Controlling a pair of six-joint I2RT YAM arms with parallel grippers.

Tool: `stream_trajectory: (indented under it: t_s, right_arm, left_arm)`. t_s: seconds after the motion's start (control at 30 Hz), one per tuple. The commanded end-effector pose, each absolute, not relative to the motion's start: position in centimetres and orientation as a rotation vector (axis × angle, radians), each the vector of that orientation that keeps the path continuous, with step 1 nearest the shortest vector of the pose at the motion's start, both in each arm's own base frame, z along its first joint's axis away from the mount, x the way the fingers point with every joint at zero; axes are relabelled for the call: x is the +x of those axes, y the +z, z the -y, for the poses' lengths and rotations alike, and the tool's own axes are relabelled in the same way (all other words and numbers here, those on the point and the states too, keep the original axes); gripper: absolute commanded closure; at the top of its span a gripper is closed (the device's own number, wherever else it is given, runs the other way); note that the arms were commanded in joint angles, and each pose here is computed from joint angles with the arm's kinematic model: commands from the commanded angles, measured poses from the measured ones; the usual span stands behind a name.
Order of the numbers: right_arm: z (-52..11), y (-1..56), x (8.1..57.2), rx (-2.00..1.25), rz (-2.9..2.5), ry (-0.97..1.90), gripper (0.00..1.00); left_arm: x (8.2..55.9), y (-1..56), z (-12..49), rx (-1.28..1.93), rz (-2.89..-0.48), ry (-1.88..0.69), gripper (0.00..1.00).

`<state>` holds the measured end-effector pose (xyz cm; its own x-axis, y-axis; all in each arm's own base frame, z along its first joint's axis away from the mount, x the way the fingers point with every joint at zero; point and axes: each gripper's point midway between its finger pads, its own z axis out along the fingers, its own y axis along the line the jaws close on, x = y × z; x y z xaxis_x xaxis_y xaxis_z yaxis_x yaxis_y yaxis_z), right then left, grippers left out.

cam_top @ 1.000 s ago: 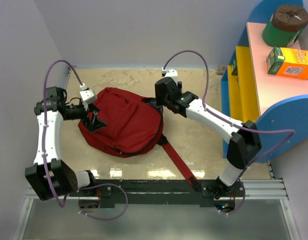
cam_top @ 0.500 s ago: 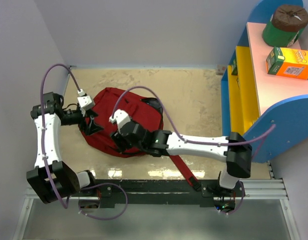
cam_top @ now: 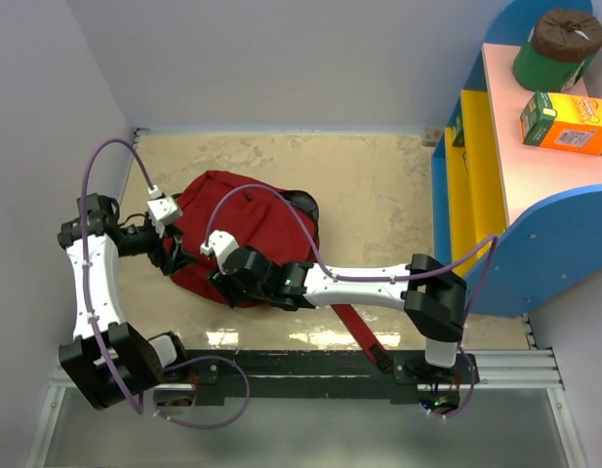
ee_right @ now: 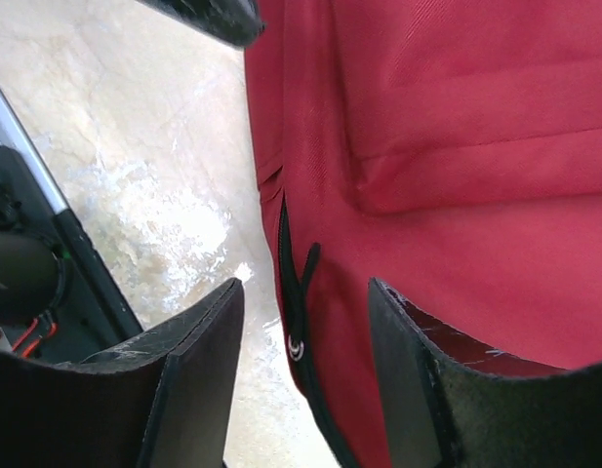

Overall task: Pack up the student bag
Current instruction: Zip the student bag at the center of the board.

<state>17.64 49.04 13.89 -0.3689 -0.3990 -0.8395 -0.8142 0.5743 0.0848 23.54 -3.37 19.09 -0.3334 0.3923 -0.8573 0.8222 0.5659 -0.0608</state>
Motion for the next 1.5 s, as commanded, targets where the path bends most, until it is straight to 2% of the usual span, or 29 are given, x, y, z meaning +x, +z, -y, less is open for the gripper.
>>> stream_trajectory:
  t_s: [0.0, 0.13, 0.33, 0.47, 0.5, 0.73, 0.83, 1.23, 1.47]
  right_arm:
    - [-50.6, 14.4, 17.8, -0.972, -1.951, 0.683, 0.46]
    - [-50.9, 13.2, 18.0, -0.979, -1.966, 0.655, 0.5]
    - [-51.0, 13.3, 18.6, -0.955, -1.967, 0.63, 0.62]
    - [-50.7, 13.6, 18.7, -0.938, -1.973, 0.625, 0.89]
    - [-50.6, 13.5, 18.6, -0.935, -1.975, 0.627, 0.91]
    - [-49.4, 14.1, 18.3, -0.89, -1.989, 0.648, 0.93]
    - [-48.9, 14.3, 18.3, -0.864, -1.995, 0.648, 1.0]
    - [-46.5, 15.3, 18.1, -0.676, -2.016, 0.703, 1.0]
    - [-45.7, 17.7, 18.1, -0.544, -1.992, 0.783, 1.0]
  left_arm:
    - [24.0, 19.6, 2.8, 0.974, -1.909, -0.514, 0.14]
    - [23.8, 19.0, 2.8, 0.954, -1.922, -0.515, 0.14]
    - [23.1, 18.2, 3.2, 0.997, -1.916, -0.552, 0.14]
    - [22.5, 16.9, 3.3, 1.037, -1.918, -0.55, 0.14]
    - [22.3, 16.5, 3.3, 1.054, -1.916, -0.543, 0.14]
    - [20.7, 14.8, 4.5, 1.242, -1.8, -0.571, 0.15]
    - [20.1, 14.0, 5.5, 1.299, -1.778, -0.618, 0.15]
    - [20.5, 12.4, 10.2, 1.449, -1.67, -0.643, 0.15]
    - [20.3, 10.6, 12.6, 1.55, -1.61, -0.639, 0.2]
